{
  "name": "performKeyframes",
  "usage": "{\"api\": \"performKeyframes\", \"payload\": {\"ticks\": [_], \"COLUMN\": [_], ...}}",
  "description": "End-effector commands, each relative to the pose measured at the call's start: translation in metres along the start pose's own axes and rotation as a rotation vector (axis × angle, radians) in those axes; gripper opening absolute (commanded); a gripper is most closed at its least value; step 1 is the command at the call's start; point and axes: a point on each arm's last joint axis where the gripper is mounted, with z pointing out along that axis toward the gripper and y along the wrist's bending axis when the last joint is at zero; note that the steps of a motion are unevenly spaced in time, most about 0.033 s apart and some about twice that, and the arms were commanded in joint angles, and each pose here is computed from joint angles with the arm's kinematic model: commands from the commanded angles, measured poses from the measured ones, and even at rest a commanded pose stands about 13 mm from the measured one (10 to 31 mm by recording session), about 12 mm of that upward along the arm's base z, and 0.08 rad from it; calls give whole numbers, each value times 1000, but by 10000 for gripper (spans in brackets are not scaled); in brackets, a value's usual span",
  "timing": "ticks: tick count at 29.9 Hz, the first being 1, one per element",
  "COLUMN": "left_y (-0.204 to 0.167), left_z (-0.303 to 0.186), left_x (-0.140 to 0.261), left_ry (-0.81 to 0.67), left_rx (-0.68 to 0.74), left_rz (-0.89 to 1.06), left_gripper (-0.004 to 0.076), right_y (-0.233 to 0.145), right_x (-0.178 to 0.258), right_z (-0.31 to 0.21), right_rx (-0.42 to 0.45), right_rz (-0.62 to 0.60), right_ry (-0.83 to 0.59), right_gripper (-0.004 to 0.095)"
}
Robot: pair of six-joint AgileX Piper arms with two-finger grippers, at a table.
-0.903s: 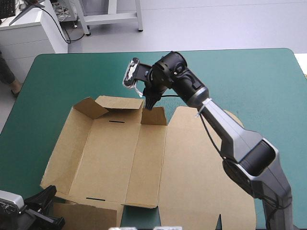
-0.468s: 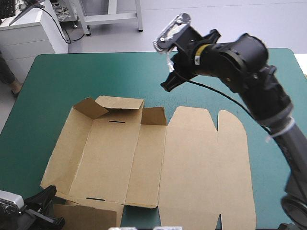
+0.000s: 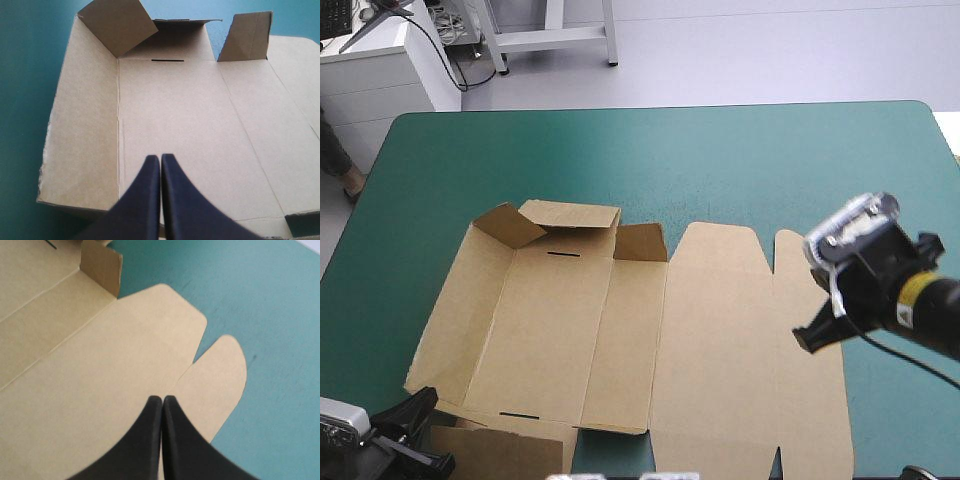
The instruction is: Fold the box
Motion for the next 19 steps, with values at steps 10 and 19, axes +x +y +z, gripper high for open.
{"api": "performKeyframes", "payload": {"ticks": [10,19], "left_y": [-2,-2], "left_z": [-3,-3], "left_x": [-12,-12], "left_ry": [-81,-81], "left_rx": [11,13], "left_rz": [36,37], "left_gripper": [206,508], "right_y": [11,17], "right_x": [132,176], "right_z": [14,20], "right_rx": [-48,-81], "right_rz": [181,210], "right_ry": [-190,-251], "right_gripper": [-15,-15]}}
